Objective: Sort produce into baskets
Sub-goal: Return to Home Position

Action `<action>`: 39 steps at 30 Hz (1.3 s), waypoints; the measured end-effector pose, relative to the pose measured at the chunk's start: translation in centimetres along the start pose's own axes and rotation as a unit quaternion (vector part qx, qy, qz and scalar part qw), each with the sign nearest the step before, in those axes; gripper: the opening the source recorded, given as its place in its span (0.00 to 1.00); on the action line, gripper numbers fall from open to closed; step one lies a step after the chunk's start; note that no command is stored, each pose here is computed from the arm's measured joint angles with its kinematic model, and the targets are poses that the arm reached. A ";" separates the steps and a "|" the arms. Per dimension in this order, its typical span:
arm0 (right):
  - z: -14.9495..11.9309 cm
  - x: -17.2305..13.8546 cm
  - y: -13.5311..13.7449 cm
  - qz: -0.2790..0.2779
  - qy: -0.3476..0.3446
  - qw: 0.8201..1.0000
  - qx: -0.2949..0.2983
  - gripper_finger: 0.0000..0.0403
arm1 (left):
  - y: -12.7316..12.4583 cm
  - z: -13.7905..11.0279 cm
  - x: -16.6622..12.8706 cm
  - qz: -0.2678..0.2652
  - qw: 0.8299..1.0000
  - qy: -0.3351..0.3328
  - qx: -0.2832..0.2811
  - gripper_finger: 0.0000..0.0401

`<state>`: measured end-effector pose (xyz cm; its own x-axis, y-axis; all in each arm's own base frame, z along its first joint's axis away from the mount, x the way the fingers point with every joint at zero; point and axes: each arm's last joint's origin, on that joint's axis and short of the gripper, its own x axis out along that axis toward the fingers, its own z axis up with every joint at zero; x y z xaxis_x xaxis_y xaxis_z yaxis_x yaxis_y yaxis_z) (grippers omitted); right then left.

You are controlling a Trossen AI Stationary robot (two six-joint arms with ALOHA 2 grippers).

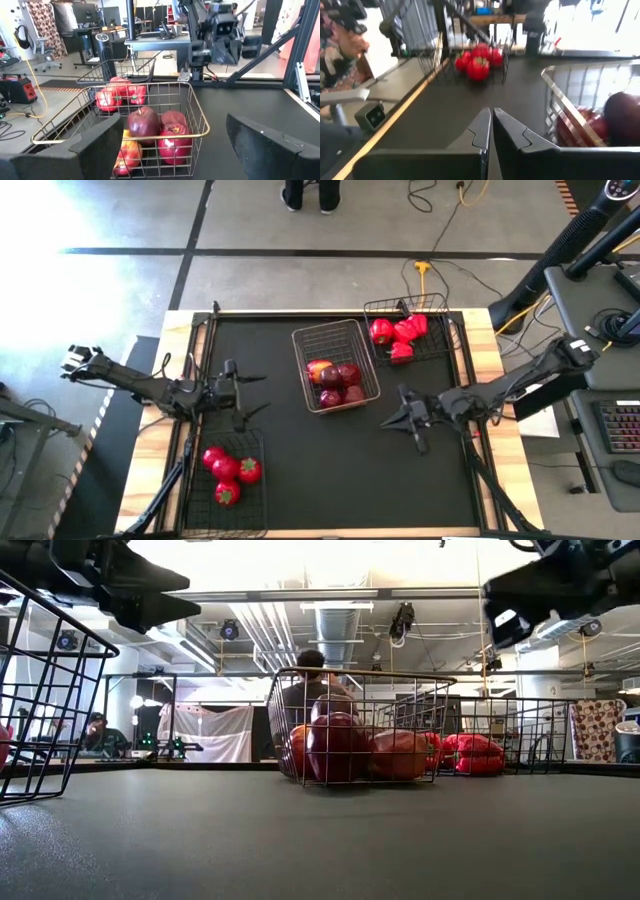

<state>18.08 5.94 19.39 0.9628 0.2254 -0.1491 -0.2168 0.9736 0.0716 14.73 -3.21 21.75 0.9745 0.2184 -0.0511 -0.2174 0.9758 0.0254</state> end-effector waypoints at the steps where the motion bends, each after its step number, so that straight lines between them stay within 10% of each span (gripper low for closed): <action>1: 0.1 -0.5 0.0 0.000 -0.012 1.000 -0.005 0.03 | 0.1 0.0 -0.1 0.000 1.000 0.001 0.000 0.83; 14: -0.9 -7.8 -0.9 0.003 -0.198 0.979 -0.044 0.03 | 0.1 0.6 -1.5 -0.133 0.991 -0.024 -0.014 0.83; 39: -1.5 -9.6 -1.3 -0.029 -0.158 0.987 -0.017 0.03 | 3.6 -1.5 -5.3 -0.094 0.989 -0.102 -0.043 0.83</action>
<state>8.91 2.55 19.28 0.9748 0.1524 0.1626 -0.1605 0.9863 0.0374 8.70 -0.85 20.63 0.9871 0.0339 0.1563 -0.0261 0.9983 -0.0516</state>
